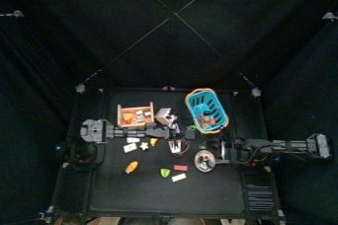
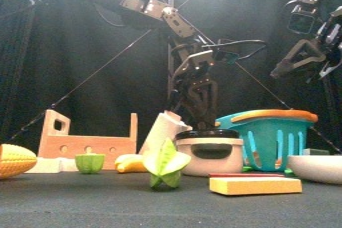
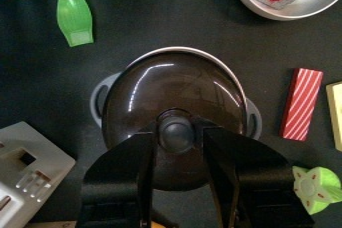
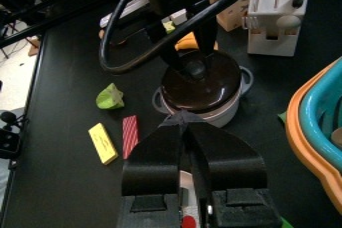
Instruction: Place pot lid on pot
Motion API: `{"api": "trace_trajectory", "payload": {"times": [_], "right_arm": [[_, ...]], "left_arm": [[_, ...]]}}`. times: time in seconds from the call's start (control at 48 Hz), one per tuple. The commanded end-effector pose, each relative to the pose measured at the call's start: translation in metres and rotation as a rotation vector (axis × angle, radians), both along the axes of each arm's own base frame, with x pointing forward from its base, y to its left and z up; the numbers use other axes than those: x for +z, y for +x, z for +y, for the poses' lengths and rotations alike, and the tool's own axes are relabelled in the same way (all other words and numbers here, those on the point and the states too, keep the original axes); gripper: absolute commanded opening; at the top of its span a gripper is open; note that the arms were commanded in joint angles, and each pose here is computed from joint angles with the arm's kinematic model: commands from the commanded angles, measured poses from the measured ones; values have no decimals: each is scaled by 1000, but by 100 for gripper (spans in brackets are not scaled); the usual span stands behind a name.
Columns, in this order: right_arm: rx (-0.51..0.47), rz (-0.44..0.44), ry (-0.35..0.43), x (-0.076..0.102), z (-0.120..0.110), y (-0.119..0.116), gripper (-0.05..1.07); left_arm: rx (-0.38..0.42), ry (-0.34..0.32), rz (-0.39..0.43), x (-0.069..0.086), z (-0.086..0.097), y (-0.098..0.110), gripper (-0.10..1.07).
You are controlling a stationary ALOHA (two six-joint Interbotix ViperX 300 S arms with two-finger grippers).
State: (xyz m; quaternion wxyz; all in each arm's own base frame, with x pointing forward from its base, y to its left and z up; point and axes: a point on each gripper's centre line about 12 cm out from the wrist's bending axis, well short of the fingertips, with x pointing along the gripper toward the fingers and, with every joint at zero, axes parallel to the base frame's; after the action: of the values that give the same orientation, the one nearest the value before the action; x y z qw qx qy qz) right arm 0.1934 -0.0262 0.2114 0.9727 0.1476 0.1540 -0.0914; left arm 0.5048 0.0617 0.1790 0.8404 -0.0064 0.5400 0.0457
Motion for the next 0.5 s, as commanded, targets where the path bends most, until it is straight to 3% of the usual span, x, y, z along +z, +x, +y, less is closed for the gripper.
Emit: {"api": "trace_trajectory", "payload": {"times": [0.0, 0.479], "right_arm": [[-2, -6, -1, 3, -1, 2, 2], [-2, -6, -3, 2, -1, 2, 2]], "left_arm": [[5, 9, -48, 17, 4, 6, 56], [5, 8, -56, 17, 4, 8, 56]]}}
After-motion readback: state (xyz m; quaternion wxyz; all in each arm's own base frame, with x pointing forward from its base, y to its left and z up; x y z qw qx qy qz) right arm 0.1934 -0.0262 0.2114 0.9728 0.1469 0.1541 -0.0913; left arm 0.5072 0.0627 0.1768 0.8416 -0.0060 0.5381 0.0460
